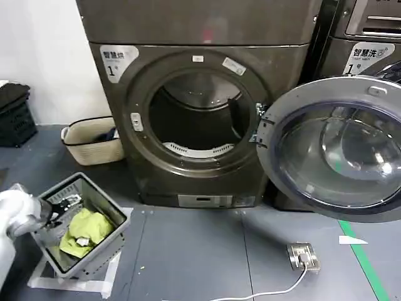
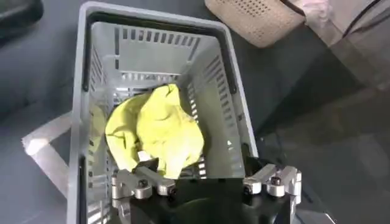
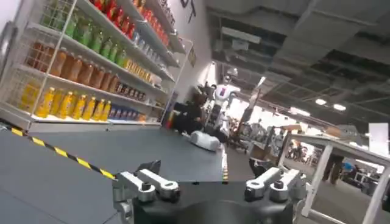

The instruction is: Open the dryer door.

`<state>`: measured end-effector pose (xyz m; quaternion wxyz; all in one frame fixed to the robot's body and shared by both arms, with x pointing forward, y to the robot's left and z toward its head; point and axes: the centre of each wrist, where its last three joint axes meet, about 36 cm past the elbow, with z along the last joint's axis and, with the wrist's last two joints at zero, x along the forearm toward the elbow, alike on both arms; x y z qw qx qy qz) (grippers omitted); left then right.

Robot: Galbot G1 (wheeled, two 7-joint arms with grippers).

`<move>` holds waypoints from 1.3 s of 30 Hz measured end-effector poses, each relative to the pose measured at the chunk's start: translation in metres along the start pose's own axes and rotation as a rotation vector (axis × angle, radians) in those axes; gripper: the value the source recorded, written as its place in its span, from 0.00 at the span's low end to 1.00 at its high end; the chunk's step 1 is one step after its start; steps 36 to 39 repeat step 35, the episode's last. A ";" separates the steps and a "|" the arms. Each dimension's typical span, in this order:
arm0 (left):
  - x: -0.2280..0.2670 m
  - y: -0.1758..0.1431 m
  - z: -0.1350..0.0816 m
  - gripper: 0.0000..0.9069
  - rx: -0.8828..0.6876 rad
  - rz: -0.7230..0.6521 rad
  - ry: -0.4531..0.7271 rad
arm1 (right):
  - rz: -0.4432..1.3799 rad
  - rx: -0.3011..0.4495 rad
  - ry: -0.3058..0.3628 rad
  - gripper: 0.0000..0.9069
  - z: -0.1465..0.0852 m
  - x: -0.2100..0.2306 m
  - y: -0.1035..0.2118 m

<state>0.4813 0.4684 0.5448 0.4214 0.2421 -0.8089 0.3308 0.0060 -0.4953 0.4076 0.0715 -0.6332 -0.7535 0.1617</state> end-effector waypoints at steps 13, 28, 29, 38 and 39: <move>-0.003 0.005 -0.002 1.00 -0.011 -0.012 0.028 | 0.004 0.002 0.003 1.00 0.003 0.000 -0.001; -0.013 0.004 0.006 1.00 -0.045 -0.013 0.092 | 0.010 0.000 0.003 1.00 0.002 -0.001 -0.004; -0.013 0.004 0.007 1.00 -0.045 -0.011 0.095 | 0.011 0.000 0.004 1.00 0.002 -0.001 -0.004; -0.013 0.001 0.007 1.00 -0.047 -0.007 0.099 | 0.010 0.000 0.007 1.00 0.005 -0.001 -0.005; -0.013 0.001 0.007 1.00 -0.047 -0.007 0.099 | 0.010 0.000 0.007 1.00 0.005 -0.001 -0.005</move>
